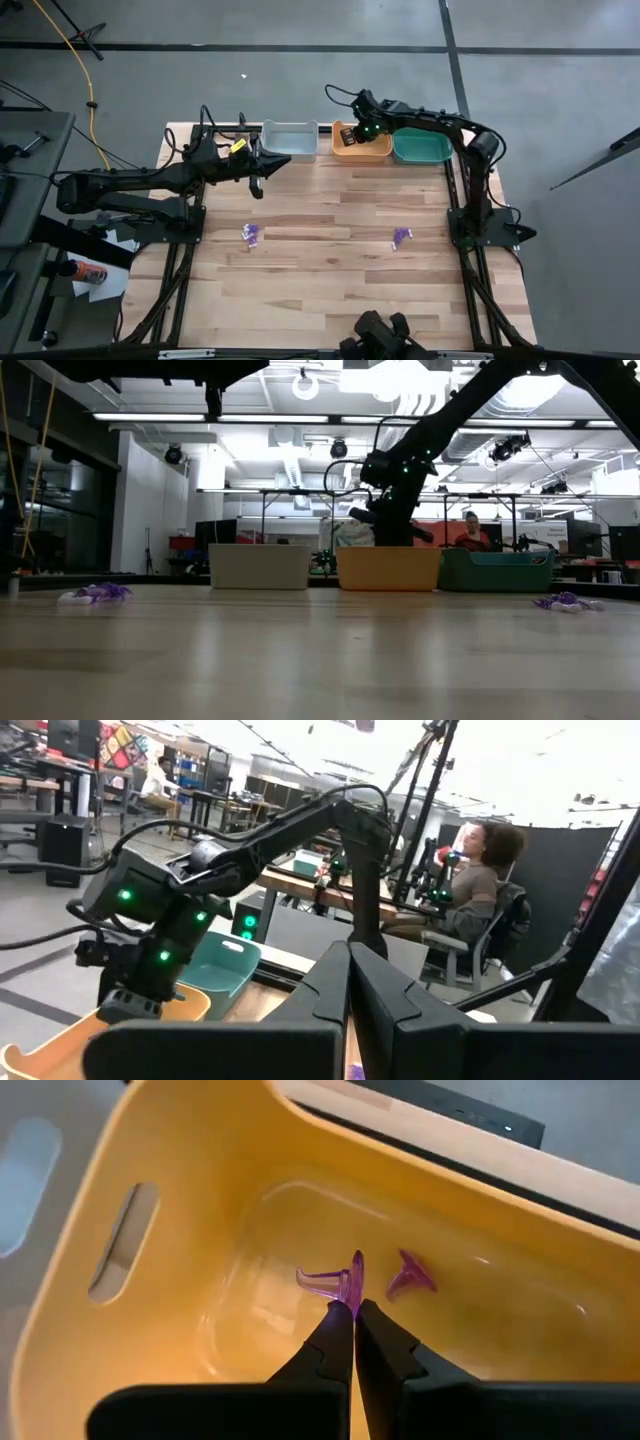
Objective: Sort Halloween decoration
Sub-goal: Put the purple witch hat toy into the orange bin
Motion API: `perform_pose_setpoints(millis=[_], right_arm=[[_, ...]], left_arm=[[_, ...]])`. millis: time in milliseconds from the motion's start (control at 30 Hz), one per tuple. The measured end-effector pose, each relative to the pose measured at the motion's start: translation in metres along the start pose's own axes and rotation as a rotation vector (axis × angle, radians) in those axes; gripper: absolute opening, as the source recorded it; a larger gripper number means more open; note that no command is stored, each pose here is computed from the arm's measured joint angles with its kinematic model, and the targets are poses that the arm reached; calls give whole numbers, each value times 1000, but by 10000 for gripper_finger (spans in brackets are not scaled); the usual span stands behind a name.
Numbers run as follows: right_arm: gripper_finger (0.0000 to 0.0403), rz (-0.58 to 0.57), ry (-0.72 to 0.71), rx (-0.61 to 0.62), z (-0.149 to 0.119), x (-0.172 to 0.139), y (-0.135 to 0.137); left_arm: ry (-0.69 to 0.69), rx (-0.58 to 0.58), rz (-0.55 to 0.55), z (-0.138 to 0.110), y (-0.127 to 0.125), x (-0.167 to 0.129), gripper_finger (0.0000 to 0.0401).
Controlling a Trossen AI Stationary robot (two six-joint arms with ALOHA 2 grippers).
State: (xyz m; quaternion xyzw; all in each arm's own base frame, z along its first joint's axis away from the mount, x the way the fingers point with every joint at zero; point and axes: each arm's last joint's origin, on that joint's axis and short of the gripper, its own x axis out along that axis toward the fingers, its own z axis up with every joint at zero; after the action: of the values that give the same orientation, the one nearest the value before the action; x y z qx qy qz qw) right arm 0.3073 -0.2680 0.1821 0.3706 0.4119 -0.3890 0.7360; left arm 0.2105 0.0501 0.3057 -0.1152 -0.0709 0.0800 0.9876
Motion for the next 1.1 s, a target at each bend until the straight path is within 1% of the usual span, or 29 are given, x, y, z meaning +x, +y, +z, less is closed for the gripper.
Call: perform_pose_setpoints(millis=[233, 533, 800, 867, 933, 1000, 1100], right_arm=[[6, -26, 35, 145, -4, 16, -3], [43, -30, 42, 149, -5, 19, -3], [104, -29, 24, 138, -4, 19, -3], [119, -16, -1, 120, -1, 15, -1], [130, 23, -51, 81, 5, 3, 2], [136, 57, -112, 28, 10, -16, 6], [137, 136, -171, -91, 14, -48, 11]], left_arm=[[0, 0, 0, 0, 0, 0, 0], [1, 0, 0, 0, 0, 0, 0], [1, 0, 1, 0, 0, 0, 0], [1, 0, 1, 0, 0, 0, 0], [1, 0, 2, 0, 0, 0, 0], [6, 0, 3, -1, 0, 0, 0], [23, -1, 8, -2, 1, 0, 0]])
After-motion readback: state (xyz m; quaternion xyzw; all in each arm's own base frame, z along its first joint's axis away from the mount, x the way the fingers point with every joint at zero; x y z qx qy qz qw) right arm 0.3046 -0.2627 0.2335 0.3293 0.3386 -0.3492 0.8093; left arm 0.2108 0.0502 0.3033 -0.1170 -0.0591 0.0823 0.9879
